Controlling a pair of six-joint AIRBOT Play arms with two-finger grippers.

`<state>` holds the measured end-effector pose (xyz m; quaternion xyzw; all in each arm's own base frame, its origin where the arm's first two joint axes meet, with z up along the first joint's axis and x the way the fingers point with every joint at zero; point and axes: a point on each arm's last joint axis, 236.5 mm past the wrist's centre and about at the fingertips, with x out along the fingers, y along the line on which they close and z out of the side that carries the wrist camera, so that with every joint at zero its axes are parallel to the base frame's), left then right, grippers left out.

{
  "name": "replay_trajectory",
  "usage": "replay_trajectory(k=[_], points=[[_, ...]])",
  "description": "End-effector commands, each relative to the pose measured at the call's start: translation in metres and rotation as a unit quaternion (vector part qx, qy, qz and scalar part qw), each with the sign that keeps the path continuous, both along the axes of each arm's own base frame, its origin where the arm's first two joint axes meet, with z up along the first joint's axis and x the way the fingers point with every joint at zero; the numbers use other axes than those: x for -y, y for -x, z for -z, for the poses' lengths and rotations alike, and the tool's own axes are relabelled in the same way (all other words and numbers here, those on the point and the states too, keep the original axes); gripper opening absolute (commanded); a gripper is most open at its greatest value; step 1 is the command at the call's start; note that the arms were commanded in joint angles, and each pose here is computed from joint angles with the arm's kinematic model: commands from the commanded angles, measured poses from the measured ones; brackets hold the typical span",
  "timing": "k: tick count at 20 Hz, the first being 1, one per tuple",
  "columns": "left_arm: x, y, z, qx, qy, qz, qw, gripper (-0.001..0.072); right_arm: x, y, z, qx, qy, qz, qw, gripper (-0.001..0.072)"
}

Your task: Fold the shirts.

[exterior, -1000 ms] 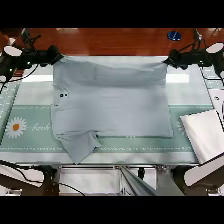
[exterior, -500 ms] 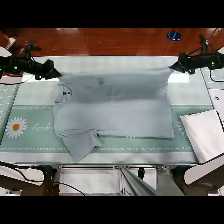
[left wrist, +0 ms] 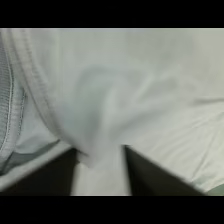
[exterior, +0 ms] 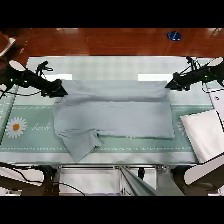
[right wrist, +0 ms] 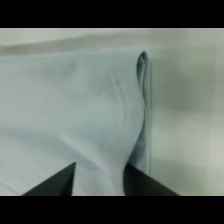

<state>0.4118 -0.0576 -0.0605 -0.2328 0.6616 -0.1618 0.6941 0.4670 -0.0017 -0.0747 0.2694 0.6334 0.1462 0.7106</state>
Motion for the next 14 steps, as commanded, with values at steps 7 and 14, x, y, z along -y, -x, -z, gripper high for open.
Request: replay_trajectory(k=[7, 14], points=[[-0.074, 0.064, -0.057, -0.018, -0.047, -0.058, 0.997, 0.051, 0.073, 0.039, -0.084, 0.07, 0.039, 0.086, 0.993, 0.0407], [-0.071, 0.201, -0.003, -0.081, 0.021, -0.236, 0.968, 0.051, 0.021, 0.13, -0.05, 0.096, 0.006, 0.175, 0.98, 0.0407]])
